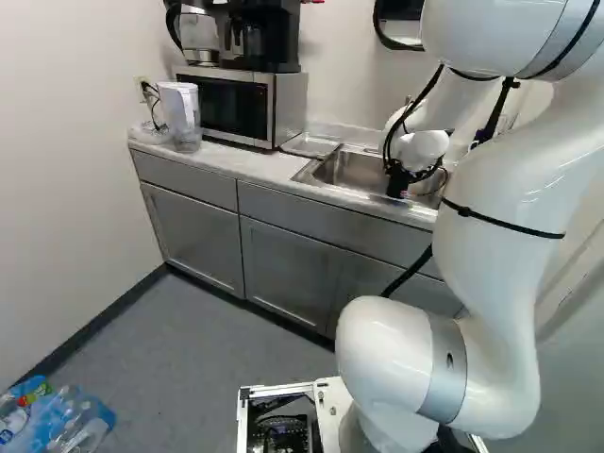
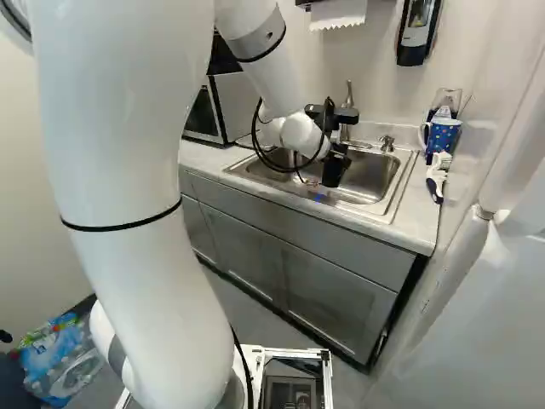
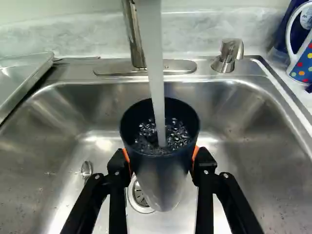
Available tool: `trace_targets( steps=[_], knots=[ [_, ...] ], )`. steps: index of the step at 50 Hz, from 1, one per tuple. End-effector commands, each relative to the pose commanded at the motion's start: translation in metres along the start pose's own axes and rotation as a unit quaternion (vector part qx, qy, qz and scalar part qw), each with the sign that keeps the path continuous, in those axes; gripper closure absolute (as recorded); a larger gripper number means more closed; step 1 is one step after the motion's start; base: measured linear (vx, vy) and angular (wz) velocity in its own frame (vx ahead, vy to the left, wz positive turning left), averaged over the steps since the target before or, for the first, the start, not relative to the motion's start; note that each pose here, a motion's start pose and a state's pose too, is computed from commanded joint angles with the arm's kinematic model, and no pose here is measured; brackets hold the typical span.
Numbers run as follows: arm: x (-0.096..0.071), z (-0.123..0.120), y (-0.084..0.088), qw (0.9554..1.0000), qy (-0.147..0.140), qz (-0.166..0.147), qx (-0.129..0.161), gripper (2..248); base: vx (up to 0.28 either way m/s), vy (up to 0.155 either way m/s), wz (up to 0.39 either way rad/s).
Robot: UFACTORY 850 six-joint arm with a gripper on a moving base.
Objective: Rinse the cup and place it in the tray
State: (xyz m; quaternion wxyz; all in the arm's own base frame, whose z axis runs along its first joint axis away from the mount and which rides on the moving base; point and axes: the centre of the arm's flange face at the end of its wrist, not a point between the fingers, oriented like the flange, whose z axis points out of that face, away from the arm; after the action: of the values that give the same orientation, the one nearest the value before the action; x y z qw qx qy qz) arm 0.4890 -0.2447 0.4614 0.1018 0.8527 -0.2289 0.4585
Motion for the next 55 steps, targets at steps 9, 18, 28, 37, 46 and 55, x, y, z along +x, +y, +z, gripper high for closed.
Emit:
trace_targets(
  steps=[9, 18, 28, 37, 46, 55],
  knots=[
    [0.000, 0.000, 0.000, 1.0000, 0.000, 0.000, 0.000, 124, 0.000, 0.000, 0.000],
    [0.000, 0.000, 0.000, 1.0000, 0.000, 0.000, 0.000, 124, 0.000, 0.000, 0.000],
    [0.000, 0.000, 0.000, 1.0000, 0.000, 0.000, 0.000, 124, 0.000, 0.000, 0.000],
    [0.000, 0.000, 0.000, 1.0000, 0.000, 0.000, 0.000, 124, 0.000, 0.000, 0.000],
    [0.000, 0.000, -0.001, 1.0000, 0.000, -0.001, 0.001, 124, 0.000, 0.000, 0.000],
    [-0.003, -0.004, -0.012, 0.9999, -0.001, -0.006, 0.009, 124, 0.000, 0.000, 0.000]
  ],
)
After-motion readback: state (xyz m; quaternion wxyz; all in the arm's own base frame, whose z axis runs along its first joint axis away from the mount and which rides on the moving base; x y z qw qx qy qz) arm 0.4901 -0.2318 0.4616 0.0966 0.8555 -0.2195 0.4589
